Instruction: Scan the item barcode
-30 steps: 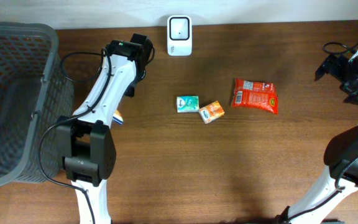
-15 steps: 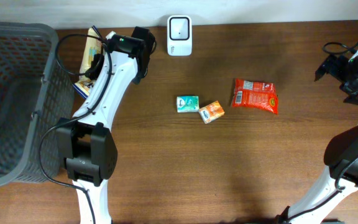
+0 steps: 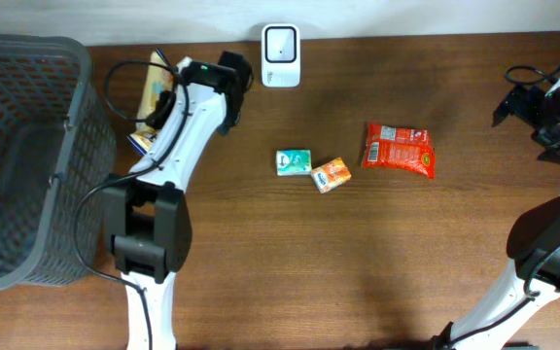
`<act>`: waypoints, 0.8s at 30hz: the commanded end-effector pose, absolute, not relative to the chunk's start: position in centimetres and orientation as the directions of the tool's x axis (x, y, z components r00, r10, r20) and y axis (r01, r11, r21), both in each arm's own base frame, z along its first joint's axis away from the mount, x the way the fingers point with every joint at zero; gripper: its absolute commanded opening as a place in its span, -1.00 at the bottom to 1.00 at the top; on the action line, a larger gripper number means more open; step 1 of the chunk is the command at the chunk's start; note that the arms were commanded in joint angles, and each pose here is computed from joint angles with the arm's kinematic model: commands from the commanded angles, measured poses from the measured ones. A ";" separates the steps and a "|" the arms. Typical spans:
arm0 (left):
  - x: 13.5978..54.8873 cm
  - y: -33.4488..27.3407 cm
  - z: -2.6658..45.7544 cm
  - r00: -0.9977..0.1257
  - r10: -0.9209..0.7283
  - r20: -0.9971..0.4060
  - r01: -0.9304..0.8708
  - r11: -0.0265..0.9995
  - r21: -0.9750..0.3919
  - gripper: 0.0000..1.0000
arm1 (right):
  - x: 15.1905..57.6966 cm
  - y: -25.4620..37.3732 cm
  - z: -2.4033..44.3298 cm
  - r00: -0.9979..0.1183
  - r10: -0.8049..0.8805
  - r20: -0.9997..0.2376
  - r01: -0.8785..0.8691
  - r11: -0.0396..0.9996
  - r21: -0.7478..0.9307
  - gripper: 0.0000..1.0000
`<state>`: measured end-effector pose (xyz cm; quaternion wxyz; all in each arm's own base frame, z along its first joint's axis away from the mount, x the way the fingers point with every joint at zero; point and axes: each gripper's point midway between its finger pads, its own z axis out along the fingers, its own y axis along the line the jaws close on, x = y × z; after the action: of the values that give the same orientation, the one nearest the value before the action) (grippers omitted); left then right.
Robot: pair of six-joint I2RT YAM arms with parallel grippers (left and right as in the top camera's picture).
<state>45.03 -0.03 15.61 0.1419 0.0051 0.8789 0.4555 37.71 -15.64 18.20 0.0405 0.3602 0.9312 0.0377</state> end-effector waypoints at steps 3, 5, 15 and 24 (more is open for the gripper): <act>44.3 -3.9 12.5 -0.962 0.161 -0.219 -0.075 0.617 0.783 -1.00 | 37.7 -15.5 18.4 -0.732 0.679 -0.048 0.673 0.732 0.106 0.97; 44.2 -5.1 11.4 -0.962 0.182 -0.204 -0.053 0.609 0.791 -1.00 | 37.7 -15.5 18.4 -0.732 0.679 -0.047 0.673 0.732 0.106 0.97; 46.3 -0.3 12.9 -0.933 0.202 -0.297 -0.216 0.347 0.913 -1.00 | 37.7 -15.5 18.4 -0.732 0.679 -0.048 0.673 0.732 0.106 0.97; 44.6 0.9 7.0 -0.967 -0.023 -0.255 -0.226 0.547 0.806 -0.97 | 37.7 -15.5 18.4 -0.732 0.679 -0.048 0.673 0.732 0.106 0.97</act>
<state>45.36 2.78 10.26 0.1326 -0.0610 0.8436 0.5167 37.71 -15.64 18.20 0.0405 0.3605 0.9311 0.0377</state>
